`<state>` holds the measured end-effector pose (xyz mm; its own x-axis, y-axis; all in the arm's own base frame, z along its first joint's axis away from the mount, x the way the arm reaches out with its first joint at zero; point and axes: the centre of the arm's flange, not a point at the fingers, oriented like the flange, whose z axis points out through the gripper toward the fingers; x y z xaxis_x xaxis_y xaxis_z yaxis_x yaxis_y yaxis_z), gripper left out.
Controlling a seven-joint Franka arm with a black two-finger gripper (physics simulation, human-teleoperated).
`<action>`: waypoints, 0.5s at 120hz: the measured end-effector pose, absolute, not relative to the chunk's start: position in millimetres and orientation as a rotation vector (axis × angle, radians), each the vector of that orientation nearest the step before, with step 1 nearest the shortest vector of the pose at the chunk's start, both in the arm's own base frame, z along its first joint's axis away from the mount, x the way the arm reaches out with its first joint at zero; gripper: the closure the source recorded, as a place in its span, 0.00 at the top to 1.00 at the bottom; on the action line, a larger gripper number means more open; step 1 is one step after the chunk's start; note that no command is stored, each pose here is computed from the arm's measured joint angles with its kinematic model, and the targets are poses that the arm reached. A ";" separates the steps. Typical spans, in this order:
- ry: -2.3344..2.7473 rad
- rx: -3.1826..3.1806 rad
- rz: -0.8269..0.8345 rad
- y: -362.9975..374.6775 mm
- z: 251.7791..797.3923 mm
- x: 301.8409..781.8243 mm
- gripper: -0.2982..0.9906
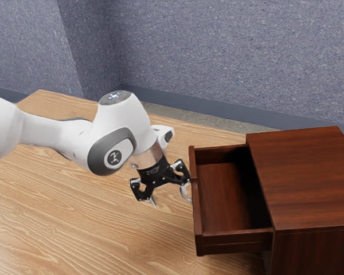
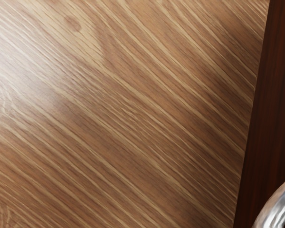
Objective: Pull the drawer handle with one arm to open the drawer
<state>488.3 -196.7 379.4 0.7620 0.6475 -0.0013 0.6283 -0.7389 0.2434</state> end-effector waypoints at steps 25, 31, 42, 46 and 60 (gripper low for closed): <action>0.981 2.680 0.189 -181.8 413.5 487.0 0.73; 0.970 2.653 0.221 -177.8 432.1 485.2 0.73; 0.953 2.592 0.288 -164.8 480.1 483.8 0.75; 0.937 2.589 0.298 -166.0 492.5 482.7 0.75; 0.924 2.599 0.296 -159.8 527.9 489.6 0.76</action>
